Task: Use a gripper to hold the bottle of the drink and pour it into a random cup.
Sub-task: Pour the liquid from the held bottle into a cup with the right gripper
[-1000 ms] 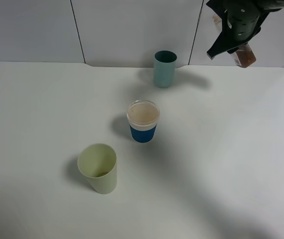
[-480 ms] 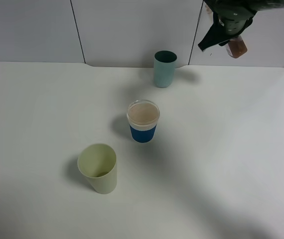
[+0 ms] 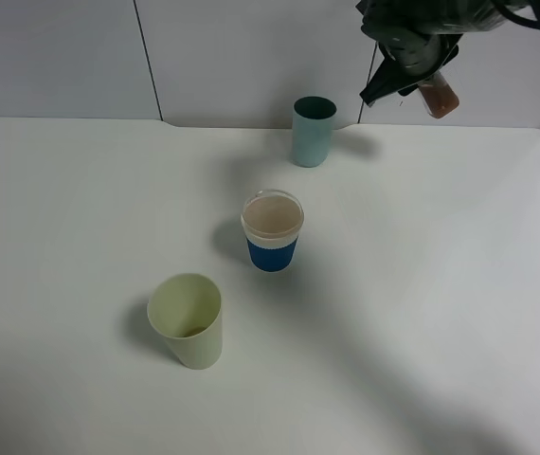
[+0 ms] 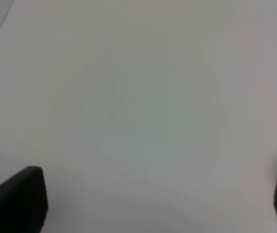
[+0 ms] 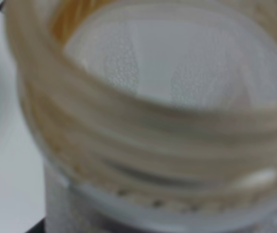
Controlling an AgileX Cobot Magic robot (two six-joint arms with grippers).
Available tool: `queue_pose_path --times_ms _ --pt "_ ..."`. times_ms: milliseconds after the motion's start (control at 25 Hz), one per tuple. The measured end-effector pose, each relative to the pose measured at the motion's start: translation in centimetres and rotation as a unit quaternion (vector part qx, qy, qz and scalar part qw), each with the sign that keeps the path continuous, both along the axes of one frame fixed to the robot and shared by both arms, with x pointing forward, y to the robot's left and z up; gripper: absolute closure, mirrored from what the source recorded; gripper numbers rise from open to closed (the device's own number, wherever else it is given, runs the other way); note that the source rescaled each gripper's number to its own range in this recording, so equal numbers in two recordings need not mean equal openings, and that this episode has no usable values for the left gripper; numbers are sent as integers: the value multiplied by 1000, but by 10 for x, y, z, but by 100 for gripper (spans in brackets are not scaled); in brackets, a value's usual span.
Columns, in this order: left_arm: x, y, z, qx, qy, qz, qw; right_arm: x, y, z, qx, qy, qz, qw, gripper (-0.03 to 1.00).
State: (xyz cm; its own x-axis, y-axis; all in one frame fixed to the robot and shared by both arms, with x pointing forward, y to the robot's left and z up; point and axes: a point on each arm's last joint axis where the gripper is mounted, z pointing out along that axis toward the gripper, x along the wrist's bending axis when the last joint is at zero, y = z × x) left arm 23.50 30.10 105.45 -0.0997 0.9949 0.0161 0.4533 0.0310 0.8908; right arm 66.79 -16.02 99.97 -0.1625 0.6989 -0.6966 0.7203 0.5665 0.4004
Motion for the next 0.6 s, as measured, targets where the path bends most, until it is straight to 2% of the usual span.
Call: queue_pose_path --times_ms 120,360,600 --pt "0 0 0 0 0 0 1000 7 12 -1 -9 -3 -10 1000 96" --pt "0 0 0 0 0 0 1000 17 36 -10 -27 2 15 1000 96" --pt "0 0 0 0 0 0 1000 24 52 -15 -79 28 21 996 96"
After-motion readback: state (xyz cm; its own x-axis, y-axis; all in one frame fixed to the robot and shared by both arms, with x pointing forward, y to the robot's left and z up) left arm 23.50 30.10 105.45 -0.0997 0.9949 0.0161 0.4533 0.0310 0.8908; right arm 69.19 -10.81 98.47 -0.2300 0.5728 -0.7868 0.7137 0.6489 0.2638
